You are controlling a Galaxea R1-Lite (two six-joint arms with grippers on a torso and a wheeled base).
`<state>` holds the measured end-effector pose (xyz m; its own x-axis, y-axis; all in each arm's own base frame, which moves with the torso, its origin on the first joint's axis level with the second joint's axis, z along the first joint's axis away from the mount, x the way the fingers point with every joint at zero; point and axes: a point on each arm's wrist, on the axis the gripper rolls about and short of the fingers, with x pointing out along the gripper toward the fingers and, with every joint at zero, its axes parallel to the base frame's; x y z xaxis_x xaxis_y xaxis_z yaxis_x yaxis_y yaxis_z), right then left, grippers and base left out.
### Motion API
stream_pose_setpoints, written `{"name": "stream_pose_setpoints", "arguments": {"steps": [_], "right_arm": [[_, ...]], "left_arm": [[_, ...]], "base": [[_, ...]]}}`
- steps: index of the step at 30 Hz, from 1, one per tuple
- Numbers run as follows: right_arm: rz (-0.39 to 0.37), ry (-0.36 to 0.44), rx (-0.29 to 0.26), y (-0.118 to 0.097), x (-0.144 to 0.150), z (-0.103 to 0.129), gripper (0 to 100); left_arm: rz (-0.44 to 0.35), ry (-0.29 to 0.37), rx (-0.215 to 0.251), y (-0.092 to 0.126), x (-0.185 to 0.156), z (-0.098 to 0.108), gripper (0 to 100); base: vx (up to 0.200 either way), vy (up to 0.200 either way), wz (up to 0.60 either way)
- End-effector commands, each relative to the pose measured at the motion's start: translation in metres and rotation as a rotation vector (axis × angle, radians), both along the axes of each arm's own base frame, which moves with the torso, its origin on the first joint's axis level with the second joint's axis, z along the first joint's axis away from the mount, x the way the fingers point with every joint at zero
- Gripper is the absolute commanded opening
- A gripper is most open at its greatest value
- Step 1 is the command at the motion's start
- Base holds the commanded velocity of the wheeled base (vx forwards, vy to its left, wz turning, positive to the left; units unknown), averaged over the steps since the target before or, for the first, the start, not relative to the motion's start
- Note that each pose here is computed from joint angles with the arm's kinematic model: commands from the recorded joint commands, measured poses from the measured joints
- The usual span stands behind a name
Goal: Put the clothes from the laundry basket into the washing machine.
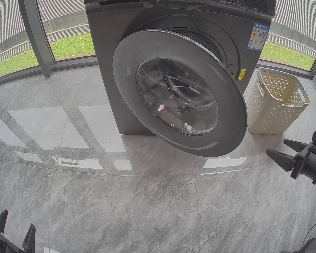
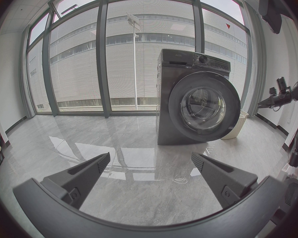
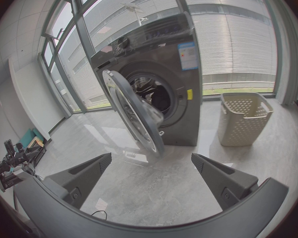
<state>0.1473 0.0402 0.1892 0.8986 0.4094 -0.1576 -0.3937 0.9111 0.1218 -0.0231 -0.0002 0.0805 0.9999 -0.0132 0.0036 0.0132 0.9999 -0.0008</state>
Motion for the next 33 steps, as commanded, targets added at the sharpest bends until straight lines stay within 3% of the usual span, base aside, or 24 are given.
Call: {"name": "stream_pose_setpoints", "arguments": {"steps": [1,4,10,14,15,19,27,33], "right_arm": [[0.076,0.076,-0.021,0.034,0.051,-0.010,100],[0.087,0.078,-0.025,0.041,0.058,-0.009,100],[0.037,0.070,-0.028,0.049,0.079,-0.005,100],[-0.038,0.050,0.001,0.046,0.092,0.003,100],[-0.096,0.016,0.017,0.040,0.096,0.011,100],[-0.166,-0.016,0.024,0.021,0.098,0.019,100],[-0.133,0.046,-0.007,0.024,0.078,0.000,100],[-0.072,0.092,-0.025,0.035,0.067,-0.014,100]], "left_arm": [[-0.002,0.008,-0.005,0.000,0.001,-0.005,100],[-0.004,0.008,-0.007,0.000,0.001,-0.005,100],[-0.005,0.008,-0.007,0.000,0.001,-0.005,100],[-0.002,0.008,-0.005,0.000,0.001,-0.005,100],[-0.002,0.008,-0.005,0.000,0.001,-0.005,100],[-0.002,0.008,-0.005,0.000,0.001,-0.005,100],[-0.001,0.007,-0.005,0.000,0.001,-0.005,100],[-0.001,0.007,-0.004,0.000,0.001,-0.005,100]], "base": [[0.200,0.000,0.00],[0.200,0.000,0.00],[0.200,0.000,0.00],[0.100,0.000,0.00],[0.000,0.000,0.00],[0.000,0.000,0.00],[0.000,0.000,0.00],[0.000,-0.200,0.00]]}}
